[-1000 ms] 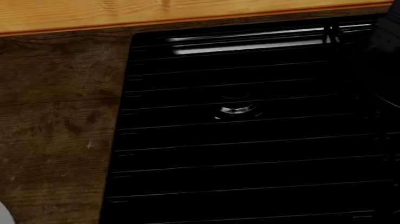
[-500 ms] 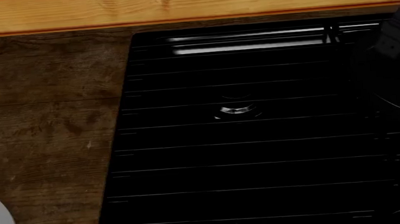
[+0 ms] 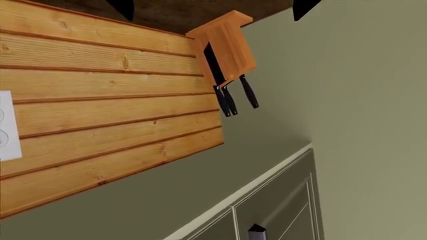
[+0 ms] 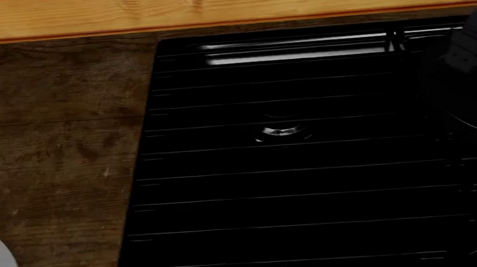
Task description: Pick the broccoli from the pan and place it on the plate.
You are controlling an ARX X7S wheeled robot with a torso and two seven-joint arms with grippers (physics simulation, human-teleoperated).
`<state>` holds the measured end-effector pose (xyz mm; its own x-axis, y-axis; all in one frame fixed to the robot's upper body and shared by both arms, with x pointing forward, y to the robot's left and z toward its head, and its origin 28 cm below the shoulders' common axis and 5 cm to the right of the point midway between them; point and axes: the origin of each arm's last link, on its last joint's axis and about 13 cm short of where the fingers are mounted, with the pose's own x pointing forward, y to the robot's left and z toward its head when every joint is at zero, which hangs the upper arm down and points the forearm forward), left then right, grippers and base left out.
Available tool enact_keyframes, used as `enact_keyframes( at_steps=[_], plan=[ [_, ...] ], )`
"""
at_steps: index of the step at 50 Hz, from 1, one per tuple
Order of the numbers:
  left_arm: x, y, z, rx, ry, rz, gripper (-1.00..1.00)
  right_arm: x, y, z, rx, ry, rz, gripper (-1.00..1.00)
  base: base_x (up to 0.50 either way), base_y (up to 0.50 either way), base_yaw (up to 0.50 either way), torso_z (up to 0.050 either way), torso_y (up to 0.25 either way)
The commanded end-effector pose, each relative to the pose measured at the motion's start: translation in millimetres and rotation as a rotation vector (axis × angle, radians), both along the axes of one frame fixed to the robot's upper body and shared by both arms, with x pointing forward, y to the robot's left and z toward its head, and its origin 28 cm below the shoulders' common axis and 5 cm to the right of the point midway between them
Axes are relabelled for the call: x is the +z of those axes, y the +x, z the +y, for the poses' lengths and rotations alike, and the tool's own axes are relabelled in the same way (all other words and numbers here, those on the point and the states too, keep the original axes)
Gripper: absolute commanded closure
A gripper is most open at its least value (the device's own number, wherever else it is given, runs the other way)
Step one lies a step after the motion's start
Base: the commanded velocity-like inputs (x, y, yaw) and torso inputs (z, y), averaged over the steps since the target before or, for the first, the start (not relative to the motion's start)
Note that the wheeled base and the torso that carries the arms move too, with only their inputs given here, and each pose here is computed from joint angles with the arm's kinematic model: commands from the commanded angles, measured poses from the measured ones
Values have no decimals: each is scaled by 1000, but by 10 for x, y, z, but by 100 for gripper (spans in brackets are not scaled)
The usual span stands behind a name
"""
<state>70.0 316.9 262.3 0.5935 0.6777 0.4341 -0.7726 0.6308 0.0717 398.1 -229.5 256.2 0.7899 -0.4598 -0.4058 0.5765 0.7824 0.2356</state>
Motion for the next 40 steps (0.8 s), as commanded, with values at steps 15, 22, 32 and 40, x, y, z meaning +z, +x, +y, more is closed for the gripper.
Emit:
enact_keyframes(
  at_steps=[15, 22, 32, 40],
  plan=[
    [-50, -15, 13, -11, -21, -2, -100, 440, -381, 288, 159, -122, -130, 100, 0, 0, 0, 0, 0],
    [-64, -41, 9, -15, -28, -6, -100, 607, -620, 561, 291, -184, -206, 100, 0, 0, 0, 0, 0],
    [-82, -61, 6, -16, -39, -6, -100, 645, -913, 996, 526, -256, -287, 100, 0, 0, 0, 0, 0],
    [-94, -50, -7, -27, -47, -2, -100, 533, -1173, 1345, 752, -293, -340, 100, 0, 0, 0, 0, 0]
  ],
)
